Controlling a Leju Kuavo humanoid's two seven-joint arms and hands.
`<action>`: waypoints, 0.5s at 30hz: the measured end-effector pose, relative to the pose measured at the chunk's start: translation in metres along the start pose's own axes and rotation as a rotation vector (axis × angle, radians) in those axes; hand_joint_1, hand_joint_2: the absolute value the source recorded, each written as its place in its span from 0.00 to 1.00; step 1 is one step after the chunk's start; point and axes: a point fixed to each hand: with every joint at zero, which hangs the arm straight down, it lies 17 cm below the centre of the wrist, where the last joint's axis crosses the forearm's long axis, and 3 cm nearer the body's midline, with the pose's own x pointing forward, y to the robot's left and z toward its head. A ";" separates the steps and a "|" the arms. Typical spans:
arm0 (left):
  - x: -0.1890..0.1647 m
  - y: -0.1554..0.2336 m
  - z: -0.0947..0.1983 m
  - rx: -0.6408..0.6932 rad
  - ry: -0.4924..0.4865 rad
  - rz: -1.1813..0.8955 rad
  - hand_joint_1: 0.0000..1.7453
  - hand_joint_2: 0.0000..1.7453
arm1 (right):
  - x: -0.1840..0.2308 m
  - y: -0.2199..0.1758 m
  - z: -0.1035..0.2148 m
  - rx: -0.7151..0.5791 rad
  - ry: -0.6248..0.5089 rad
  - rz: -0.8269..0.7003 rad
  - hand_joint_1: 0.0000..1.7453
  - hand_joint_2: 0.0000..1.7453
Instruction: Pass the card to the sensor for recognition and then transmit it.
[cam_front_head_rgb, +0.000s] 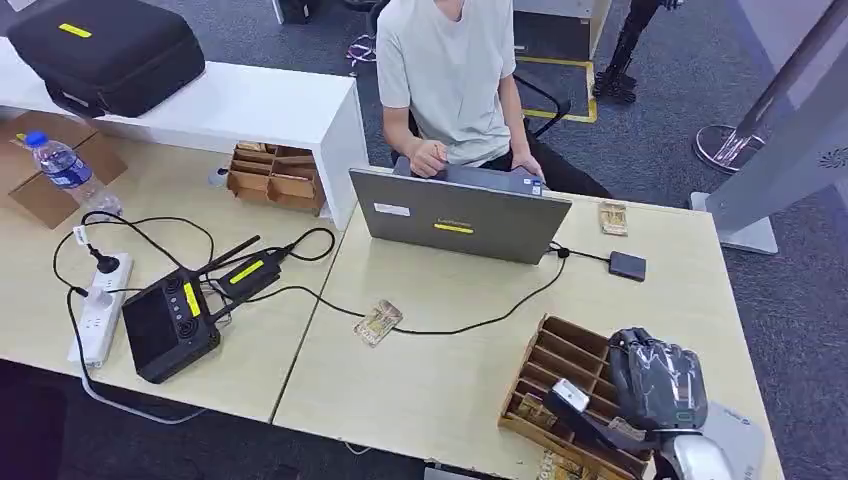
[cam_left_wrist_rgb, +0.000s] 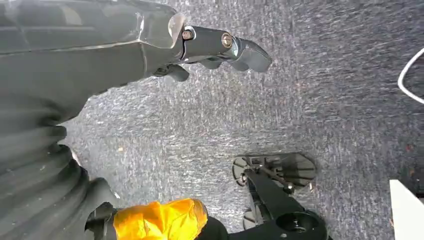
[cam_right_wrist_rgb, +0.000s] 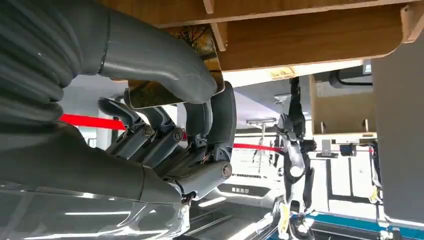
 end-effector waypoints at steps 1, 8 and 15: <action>0.000 0.002 0.000 0.008 -0.002 -0.002 0.00 1.00 | 0.000 0.000 0.000 0.000 0.000 0.000 1.00 1.00; 0.000 0.007 -0.001 0.022 -0.002 -0.003 0.00 1.00 | 0.000 0.000 0.001 0.000 0.001 0.001 1.00 1.00; 0.000 0.008 -0.001 0.024 -0.002 -0.003 0.00 1.00 | 0.000 -0.001 0.001 -0.002 0.000 0.007 1.00 1.00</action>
